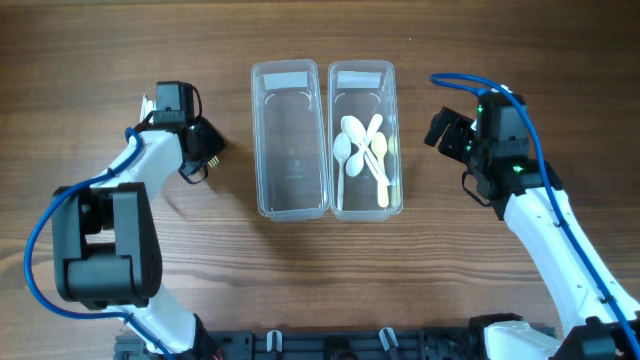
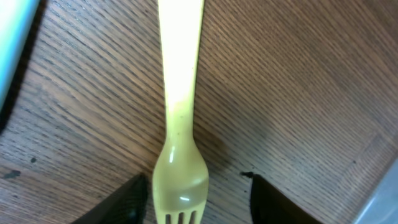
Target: Pack container
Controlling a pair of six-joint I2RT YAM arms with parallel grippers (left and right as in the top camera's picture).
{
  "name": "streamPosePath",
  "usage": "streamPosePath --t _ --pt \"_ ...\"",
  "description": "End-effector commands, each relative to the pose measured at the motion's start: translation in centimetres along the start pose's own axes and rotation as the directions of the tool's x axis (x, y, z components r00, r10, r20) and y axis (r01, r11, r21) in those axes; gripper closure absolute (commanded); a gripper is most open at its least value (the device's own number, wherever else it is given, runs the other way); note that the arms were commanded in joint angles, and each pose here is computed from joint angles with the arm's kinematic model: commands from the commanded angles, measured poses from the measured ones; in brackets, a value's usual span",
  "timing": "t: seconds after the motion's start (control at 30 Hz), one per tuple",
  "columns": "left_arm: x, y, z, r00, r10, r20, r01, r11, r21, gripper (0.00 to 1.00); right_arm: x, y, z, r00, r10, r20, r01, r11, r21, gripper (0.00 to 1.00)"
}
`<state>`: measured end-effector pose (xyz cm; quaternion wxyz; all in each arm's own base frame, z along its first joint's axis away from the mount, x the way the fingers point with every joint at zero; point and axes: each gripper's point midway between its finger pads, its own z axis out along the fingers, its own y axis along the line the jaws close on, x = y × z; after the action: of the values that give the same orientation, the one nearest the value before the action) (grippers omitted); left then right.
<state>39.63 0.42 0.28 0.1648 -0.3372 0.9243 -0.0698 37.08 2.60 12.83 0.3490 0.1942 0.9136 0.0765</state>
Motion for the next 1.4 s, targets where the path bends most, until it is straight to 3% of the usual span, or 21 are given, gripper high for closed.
streamPosePath --t 0.0,0.97,1.03,1.37 --pt "2.0 3.7 1.9 0.998 -0.040 -0.045 0.033 0.990 -0.137 0.48 -0.1 -0.4 0.2 1.000 0.007 0.008 -0.007 1.000 0.021 0.00" --pt "4.8 5.7 4.8 0.985 -0.096 -0.140 0.064 0.974 -0.217 0.61 -0.1 -0.4 0.2 1.000 0.007 0.008 -0.007 1.000 0.021 0.00" --pt "4.8 5.6 4.8 0.985 -0.097 -0.145 0.064 0.975 -0.213 0.68 -0.1 -0.4 0.2 1.000 0.007 0.008 -0.007 1.000 0.021 0.00" --pt "5.3 6.0 4.7 0.982 -0.099 -0.161 0.061 0.972 -0.228 0.68 -0.1 -0.4 0.2 1.000 0.007 0.008 -0.007 1.000 0.022 0.00"
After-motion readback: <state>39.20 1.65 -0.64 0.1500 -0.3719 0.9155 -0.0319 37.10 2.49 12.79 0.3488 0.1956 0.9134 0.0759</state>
